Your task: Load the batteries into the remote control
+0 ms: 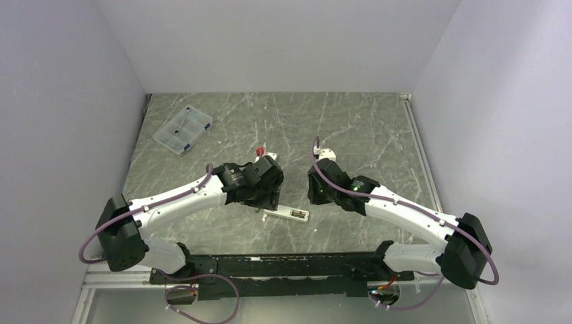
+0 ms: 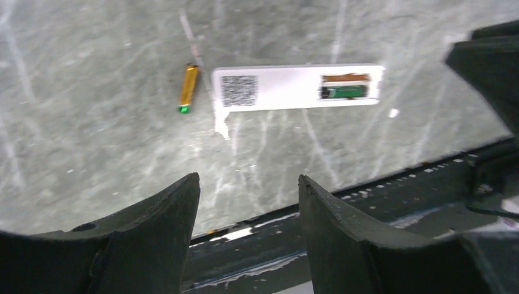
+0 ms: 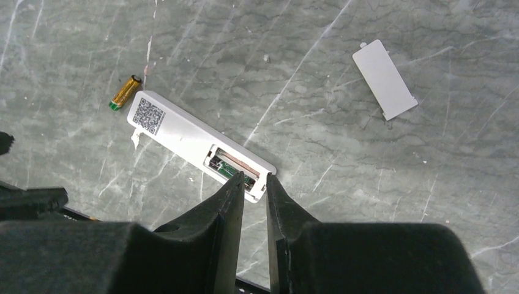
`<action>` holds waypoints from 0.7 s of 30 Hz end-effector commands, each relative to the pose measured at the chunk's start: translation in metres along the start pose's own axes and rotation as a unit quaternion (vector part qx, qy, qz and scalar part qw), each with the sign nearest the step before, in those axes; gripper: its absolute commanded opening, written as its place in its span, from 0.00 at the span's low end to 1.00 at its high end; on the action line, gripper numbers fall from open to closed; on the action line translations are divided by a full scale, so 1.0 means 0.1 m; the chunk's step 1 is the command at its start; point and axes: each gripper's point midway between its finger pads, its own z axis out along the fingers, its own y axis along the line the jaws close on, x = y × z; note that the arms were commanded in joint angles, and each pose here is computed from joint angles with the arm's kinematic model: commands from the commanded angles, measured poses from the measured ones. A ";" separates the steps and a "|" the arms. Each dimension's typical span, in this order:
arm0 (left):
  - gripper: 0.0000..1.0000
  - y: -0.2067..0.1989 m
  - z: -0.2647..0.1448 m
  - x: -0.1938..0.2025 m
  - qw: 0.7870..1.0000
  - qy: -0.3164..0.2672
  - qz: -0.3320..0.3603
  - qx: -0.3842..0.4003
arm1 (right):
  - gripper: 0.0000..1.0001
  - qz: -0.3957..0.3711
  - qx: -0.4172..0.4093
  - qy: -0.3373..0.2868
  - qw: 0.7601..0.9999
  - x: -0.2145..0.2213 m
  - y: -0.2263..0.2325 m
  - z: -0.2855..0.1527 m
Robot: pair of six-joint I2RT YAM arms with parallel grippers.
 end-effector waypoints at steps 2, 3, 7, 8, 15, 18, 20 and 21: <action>0.60 0.46 0.02 0.00 0.995 -0.004 0.013 -0.103 | 0.23 0.002 -0.018 -0.023 1.000 -0.15 0.08 -0.09; 0.56 0.50 0.05 -0.01 0.994 -0.003 0.012 -0.105 | 0.23 0.003 -0.019 -0.023 1.000 -0.15 0.08 -0.09; 0.50 0.59 0.15 -0.01 0.994 0.003 0.009 -0.108 | 0.23 0.005 -0.025 -0.023 0.999 -0.13 0.09 -0.09; 0.50 0.61 0.18 -0.01 0.994 0.003 0.010 -0.109 | 0.23 0.005 -0.026 -0.023 0.999 -0.13 0.09 -0.08; 0.45 0.71 0.43 0.02 0.993 0.024 0.009 -0.113 | 0.23 0.007 -0.031 -0.020 0.999 -0.10 0.10 -0.06; 0.44 0.72 0.54 0.04 0.993 0.029 0.012 -0.113 | 0.23 0.007 -0.032 -0.020 0.999 -0.09 0.10 -0.06; 0.44 0.73 0.61 0.06 0.992 0.037 0.013 -0.117 | 0.23 0.007 -0.033 -0.021 0.999 -0.09 0.10 -0.06; 0.43 0.74 0.65 0.07 0.992 0.040 0.012 -0.117 | 0.23 0.006 -0.033 -0.020 0.999 -0.09 0.10 -0.06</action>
